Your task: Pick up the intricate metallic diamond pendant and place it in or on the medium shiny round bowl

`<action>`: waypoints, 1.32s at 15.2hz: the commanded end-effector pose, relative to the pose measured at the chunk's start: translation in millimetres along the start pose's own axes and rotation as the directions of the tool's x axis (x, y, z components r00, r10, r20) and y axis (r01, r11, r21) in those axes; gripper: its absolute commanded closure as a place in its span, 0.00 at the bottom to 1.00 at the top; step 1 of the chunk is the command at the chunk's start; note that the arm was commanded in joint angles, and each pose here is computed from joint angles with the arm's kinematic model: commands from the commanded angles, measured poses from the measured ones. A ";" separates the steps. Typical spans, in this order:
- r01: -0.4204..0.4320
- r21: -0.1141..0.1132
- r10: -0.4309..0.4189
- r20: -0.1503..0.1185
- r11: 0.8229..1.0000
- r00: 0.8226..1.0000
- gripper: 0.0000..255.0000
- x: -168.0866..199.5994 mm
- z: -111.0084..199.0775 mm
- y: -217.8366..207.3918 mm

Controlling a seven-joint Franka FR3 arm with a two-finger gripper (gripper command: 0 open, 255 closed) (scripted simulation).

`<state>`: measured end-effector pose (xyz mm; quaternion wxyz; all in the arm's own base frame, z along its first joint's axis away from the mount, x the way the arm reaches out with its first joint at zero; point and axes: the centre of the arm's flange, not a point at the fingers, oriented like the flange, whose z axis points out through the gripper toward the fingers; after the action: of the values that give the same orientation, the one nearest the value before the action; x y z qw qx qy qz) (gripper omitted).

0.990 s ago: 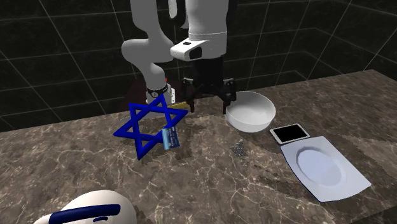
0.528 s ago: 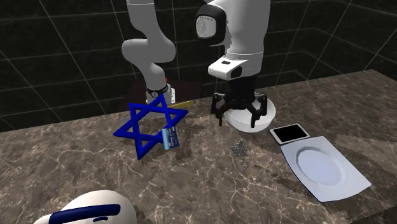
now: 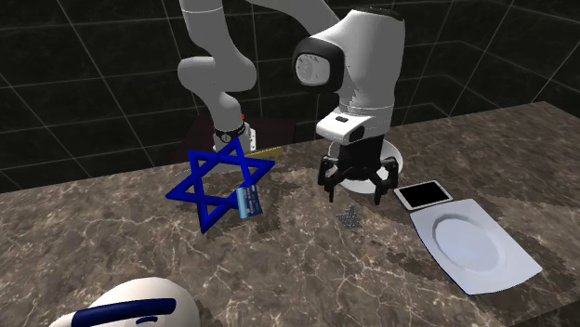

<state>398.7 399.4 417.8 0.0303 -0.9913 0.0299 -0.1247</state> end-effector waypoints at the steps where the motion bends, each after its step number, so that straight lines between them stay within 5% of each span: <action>1: 0.000 0.000 0.000 0.000 1.000 1.000 0.00 -0.9 10.0 -0.7; 8: 0.000 0.000 0.000 0.000 1.000 1.000 0.00 -0.9 10.0 -0.7; 9: 0.000 0.000 0.000 0.000 1.000 1.000 1.00 -0.9 10.0 -0.7; 20: 0.000 0.000 0.000 0.000 1.000 1.000 1.00 1.7 -0.2 -1.4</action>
<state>400.5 399.4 414.7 0.0302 -0.9913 0.0298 -0.1250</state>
